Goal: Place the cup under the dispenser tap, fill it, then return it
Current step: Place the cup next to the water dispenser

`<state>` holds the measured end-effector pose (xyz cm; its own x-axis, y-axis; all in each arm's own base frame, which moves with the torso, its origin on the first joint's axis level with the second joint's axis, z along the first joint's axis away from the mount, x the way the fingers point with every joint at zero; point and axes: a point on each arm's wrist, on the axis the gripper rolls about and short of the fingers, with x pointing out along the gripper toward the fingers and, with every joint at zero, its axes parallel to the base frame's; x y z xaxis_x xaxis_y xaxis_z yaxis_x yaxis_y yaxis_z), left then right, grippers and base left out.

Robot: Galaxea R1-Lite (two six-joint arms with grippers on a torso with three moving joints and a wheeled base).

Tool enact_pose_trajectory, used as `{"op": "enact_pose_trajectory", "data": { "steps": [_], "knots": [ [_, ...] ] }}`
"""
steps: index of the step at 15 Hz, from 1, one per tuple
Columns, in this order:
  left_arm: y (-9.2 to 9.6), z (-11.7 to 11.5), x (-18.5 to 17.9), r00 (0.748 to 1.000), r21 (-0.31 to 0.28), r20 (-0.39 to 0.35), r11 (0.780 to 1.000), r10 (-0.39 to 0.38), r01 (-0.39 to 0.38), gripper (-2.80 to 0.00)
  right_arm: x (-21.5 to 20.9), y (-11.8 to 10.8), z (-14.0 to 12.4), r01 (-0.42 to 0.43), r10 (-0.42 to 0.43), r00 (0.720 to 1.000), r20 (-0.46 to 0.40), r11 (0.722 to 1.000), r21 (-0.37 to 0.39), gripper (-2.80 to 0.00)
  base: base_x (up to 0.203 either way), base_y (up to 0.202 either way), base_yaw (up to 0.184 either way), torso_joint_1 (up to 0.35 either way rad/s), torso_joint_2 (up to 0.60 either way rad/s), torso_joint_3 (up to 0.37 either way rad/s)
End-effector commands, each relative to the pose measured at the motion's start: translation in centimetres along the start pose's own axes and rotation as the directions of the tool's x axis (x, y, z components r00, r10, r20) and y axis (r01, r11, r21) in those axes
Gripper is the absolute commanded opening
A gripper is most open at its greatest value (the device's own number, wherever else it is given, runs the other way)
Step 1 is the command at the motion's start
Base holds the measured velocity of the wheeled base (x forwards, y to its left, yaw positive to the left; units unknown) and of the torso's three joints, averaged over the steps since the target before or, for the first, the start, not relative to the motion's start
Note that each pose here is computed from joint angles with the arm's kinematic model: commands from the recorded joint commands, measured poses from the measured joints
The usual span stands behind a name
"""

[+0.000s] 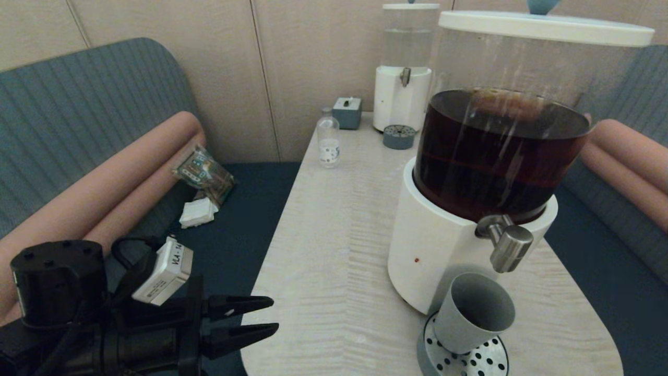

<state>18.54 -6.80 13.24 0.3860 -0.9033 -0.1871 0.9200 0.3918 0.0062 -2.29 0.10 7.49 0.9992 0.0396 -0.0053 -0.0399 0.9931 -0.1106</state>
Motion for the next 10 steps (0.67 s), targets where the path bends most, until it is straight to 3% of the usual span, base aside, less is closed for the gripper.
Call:
{"op": "enact_pose_trajectory", "data": {
  "steps": [1, 5, 10],
  "knots": [
    [0.0, -0.1, 0.1, 1.0, 0.004, 0.001, 1.0, -0.01, 0.01, 0.0, 0.1, 0.0, -0.3, -0.001, 0.001, 1.0, -0.006, 1.0, -0.001, -2.8, 0.0, 0.0, 0.0, 0.0, 0.0, 0.0],
    [0.0, 0.2, 0.6, 1.0, 0.08, 0.004, 0.996, -0.03, 0.03, 0.0, 0.1, 0.0, -0.3, -0.001, 0.001, 1.0, -0.007, 1.0, -0.001, -2.8, 0.0, 0.0, 0.0, 0.0, 0.0, 0.0],
    [-0.2, -0.3, 3.5, 0.991, 0.124, -0.021, 0.983, -0.133, 0.135, 0.0, 0.0, 0.0, -0.3, -0.003, 0.003, 1.0, -0.007, 1.0, -0.001, -2.8, 0.0, 0.0, 0.0, 0.0, 0.0, 0.0]
  ]
}}
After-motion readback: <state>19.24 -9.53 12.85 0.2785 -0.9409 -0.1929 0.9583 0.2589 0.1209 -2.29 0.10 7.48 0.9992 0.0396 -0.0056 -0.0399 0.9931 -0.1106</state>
